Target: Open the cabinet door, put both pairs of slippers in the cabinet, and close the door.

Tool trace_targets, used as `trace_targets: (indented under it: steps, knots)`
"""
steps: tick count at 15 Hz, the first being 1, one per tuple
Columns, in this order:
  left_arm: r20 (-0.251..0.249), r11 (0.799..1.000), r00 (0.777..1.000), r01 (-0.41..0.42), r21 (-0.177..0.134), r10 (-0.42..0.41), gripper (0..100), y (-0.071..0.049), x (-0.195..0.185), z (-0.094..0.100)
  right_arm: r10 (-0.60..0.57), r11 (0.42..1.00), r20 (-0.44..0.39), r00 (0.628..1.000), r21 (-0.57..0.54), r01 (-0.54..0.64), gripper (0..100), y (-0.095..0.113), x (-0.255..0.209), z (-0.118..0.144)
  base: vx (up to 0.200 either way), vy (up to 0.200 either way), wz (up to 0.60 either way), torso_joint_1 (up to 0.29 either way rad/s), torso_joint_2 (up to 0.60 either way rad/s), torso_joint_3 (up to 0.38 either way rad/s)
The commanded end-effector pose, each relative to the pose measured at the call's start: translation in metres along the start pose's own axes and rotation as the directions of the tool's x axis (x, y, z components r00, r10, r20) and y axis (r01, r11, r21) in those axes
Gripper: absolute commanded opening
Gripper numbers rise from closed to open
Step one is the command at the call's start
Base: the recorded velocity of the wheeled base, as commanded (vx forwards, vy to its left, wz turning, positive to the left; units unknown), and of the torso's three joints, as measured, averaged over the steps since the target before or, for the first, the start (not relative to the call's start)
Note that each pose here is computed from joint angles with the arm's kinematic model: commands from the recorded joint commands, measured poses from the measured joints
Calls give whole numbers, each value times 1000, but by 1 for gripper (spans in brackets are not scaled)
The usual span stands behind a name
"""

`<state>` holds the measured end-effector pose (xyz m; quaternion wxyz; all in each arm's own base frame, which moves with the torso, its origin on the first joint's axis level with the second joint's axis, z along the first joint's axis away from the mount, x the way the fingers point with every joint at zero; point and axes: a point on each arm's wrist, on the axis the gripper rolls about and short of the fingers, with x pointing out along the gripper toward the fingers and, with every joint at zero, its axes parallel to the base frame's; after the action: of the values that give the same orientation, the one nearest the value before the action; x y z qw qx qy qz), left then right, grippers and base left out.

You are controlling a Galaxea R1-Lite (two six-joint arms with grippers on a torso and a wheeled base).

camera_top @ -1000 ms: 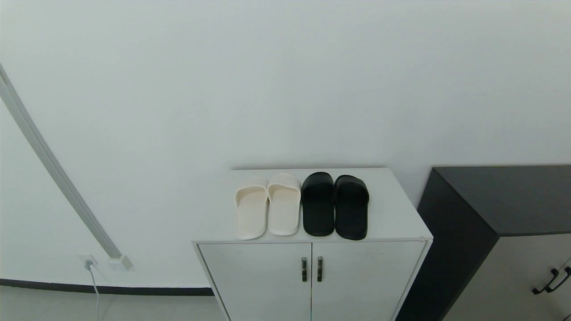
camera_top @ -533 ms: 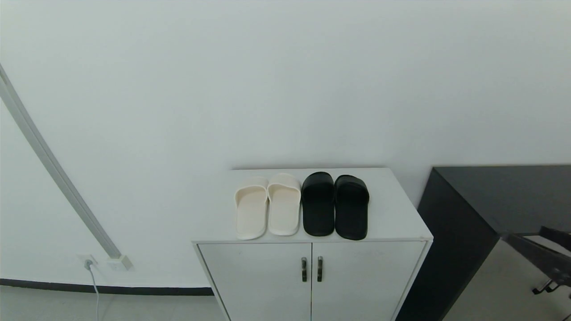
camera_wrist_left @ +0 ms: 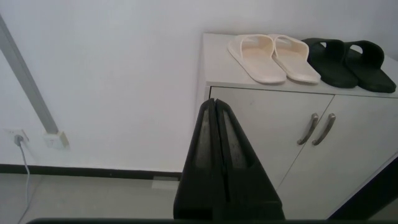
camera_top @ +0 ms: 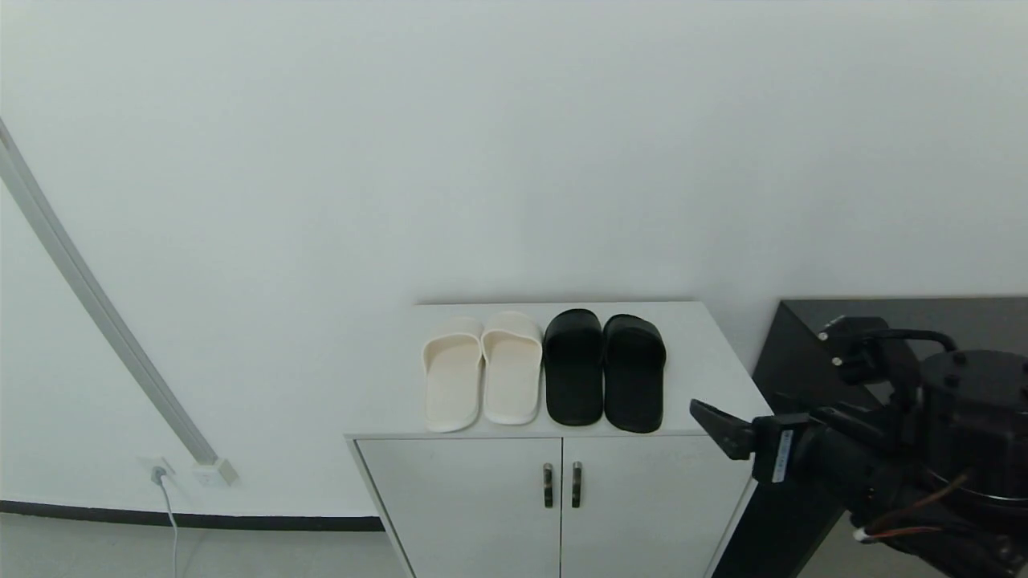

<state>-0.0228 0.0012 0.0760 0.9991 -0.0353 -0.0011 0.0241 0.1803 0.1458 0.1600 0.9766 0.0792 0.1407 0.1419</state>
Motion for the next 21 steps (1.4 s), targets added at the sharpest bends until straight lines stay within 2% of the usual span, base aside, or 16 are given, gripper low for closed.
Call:
trace_targets:
  steps: [1,8,12,18,21]
  knots:
    - [0,1000,1000,-1,0,1,0,0,0,0,-75,997,-10,997,-19,75,100,16,45,-17,0,0,0,0,0,0]
    - [0,1000,1000,1,3,-1,0,0,0,0,-205,978,76,976,-13,206,100,50,129,-19,0,0,0,0,0,0]
    - [0,1000,1000,1,3,-1,0,0,0,0,-207,974,94,974,-72,214,100,63,164,-25,0,0,0,0,0,0]
    - [-2,1000,1000,1,3,-1,0,0,0,0,-229,962,105,968,-128,241,100,64,220,-32,0,0,0,0,0,0]
    - [-2,1000,1000,1,3,-1,0,0,0,0,-223,964,100,970,-124,235,100,63,241,-26,0,0,0,0,0,0]
